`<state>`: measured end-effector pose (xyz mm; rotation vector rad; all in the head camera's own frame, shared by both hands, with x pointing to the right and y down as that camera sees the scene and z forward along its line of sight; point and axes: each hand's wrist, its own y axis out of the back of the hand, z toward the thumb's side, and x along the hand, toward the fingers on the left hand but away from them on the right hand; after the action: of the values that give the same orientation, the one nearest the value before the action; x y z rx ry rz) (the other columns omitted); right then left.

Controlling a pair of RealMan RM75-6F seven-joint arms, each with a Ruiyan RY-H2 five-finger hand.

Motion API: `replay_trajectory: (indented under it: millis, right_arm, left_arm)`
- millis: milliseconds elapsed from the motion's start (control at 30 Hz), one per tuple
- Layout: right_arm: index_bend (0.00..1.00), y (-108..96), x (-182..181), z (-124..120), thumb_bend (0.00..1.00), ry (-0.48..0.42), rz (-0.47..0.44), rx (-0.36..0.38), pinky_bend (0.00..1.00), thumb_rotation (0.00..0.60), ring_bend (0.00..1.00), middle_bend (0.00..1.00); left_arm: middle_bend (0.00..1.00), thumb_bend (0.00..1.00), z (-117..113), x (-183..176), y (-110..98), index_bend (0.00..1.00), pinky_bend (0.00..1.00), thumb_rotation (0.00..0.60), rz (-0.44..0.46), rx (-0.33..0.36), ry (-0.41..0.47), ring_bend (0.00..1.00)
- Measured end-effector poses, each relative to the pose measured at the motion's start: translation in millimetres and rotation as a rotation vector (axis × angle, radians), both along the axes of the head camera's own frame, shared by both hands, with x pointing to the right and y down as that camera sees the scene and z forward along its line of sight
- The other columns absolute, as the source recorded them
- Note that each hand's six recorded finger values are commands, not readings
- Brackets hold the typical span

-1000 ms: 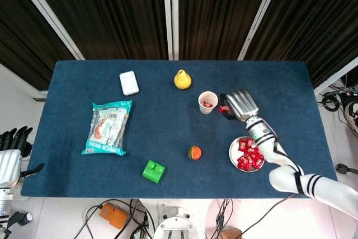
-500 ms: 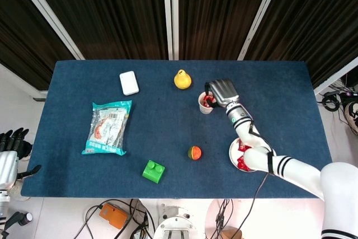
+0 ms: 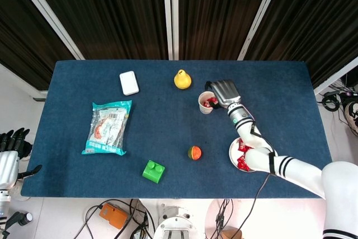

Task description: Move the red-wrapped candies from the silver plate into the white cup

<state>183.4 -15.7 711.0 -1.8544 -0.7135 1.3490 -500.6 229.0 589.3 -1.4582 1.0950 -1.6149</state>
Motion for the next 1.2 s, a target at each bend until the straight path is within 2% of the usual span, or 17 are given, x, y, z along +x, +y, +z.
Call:
replay_trajectory:
  millis: [100,167,367,500,600,733,933,1033,1200]
  right_arm:
    - [0.39,-1.4,-1.9,-1.0,0.25,0.001,0.0,0.004,1.0,0.6,1.0,0.9]
    - [0.39,-2.0,-3.2,-1.7,0.23,-0.001,0.001,0.005,1.0,0.6,1.0,0.9]
    - [0.42,-0.9,-1.6,-9.4,0.23,-0.026,0.01,0.022,1.0,0.6,1.0,0.9]
    - [0.46,8.6,9.4,-23.5,0.23,-0.051,0.001,0.052,1.0,0.6,1.0,0.9]
    - [0.49,24.2,29.4,-39.0,0.23,-0.053,-0.024,0.08,1.0,0.6,1.0,0.9]
    - [0.5,62.0,70.7,-55.5,0.23,-0.015,-0.069,0.094,1.0,0.6,1.0,0.9]
    - [0.52,135.2,127.8,-56.9,0.26,0.063,-0.084,-0.012,1.0,0.6,1.0,0.9]
    - [0.52,163.5,140.9,-50.8,0.27,0.088,-0.08,-0.073,1.0,0.6,1.0,0.9]
    - [0.53,178.7,144.2,-40.6,0.32,0.107,-0.076,-0.109,1.0,0.6,1.0,0.9]
  left_arm:
    - [0.05,0.0,-0.1,0.1,0.4,0.08,0.0,0.6,-0.001,0.0,0.0,0.0]
    - [0.06,0.0,-0.2,0.1,0.7,0.08,0.0,0.6,-0.001,0.001,0.0,0.0]
    - [0.05,0.0,-1.4,-0.8,0.9,0.08,0.0,0.6,-0.004,0.005,0.0,0.0]
    - [0.05,0.0,-1.3,-1.8,0.8,0.08,0.0,0.6,-0.004,0.005,0.0,0.0]
    - [0.06,0.0,-0.7,-1.7,-0.5,0.08,0.0,0.6,-0.002,0.006,0.002,0.0]
    - [0.05,0.0,-0.3,0.5,-1.7,0.08,0.0,0.6,0.006,0.008,0.006,0.0]
    - [0.06,0.0,-0.1,4.7,-2.4,0.08,0.0,0.6,0.014,0.013,0.014,0.0]
    - [0.06,0.0,0.8,7.4,-1.9,0.08,0.0,0.6,0.019,0.013,0.02,0.0]
    - [0.05,0.0,0.5,8.0,-1.7,0.08,0.0,0.6,0.02,0.015,0.022,0.0]
